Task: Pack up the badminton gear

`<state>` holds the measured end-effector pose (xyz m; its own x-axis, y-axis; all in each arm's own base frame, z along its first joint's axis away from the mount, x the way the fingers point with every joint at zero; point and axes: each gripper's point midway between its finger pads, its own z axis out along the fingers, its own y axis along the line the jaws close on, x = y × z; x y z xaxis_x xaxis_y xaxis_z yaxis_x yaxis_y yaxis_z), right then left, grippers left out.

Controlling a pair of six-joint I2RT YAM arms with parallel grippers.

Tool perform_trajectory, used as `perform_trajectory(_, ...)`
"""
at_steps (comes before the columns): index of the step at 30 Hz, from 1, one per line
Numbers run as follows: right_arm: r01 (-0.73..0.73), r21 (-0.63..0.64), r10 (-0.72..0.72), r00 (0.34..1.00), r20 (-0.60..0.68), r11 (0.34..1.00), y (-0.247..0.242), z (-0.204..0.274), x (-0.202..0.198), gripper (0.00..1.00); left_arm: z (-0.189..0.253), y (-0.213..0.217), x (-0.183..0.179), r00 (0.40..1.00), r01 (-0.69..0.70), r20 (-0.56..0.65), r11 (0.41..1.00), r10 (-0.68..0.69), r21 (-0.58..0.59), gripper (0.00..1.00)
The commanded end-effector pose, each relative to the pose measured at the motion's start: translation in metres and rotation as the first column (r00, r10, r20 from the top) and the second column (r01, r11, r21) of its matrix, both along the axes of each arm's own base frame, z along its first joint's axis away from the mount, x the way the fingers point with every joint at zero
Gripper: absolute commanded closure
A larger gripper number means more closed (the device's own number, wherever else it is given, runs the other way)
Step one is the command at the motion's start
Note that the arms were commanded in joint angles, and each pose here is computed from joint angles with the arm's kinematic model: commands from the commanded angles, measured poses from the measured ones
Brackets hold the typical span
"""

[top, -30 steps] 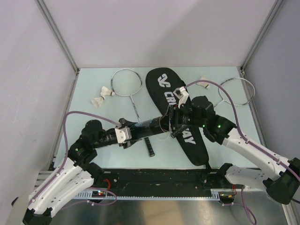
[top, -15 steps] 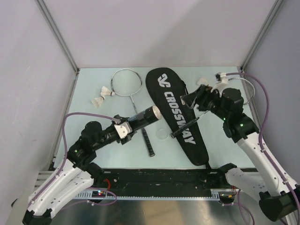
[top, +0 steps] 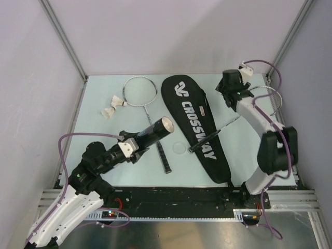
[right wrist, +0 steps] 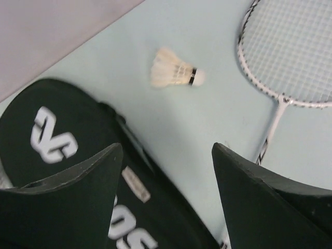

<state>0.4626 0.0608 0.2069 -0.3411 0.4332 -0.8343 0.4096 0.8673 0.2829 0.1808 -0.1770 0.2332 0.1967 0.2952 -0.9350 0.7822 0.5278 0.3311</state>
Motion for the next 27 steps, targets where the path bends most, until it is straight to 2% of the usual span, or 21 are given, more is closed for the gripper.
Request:
perform_trajectory(1,0.214,-0.078,-0.211,0.976,0.048,0.974,-0.027,0.0,0.05,0.24,0.013,-0.007,-0.006,0.999,0.041,0.01,0.997,-0.041,-0.06,0.65)
perform_trajectory(5,0.267,-0.085,-0.269,0.963,-0.001,0.96,-0.027,-0.015,0.098,0.24,0.015,-0.008,-0.008,0.999,0.049,0.018,0.996,-0.048,-0.068,0.65)
perform_trajectory(11,0.302,-0.082,-0.306,0.951,-0.041,0.95,-0.031,-0.046,0.138,0.25,0.018,-0.005,-0.008,0.999,0.037,0.037,0.997,-0.034,-0.075,0.65)
perform_trajectory(24,0.278,-0.07,-0.285,0.949,-0.135,0.958,-0.036,-0.104,0.153,0.3,0.02,-0.006,-0.007,0.998,0.045,0.043,0.997,-0.042,-0.066,0.65)
perform_trajectory(27,0.266,-0.066,-0.273,0.948,-0.164,0.962,-0.038,-0.114,0.151,0.35,0.019,-0.007,-0.007,0.998,0.045,0.042,0.997,-0.042,-0.063,0.65)
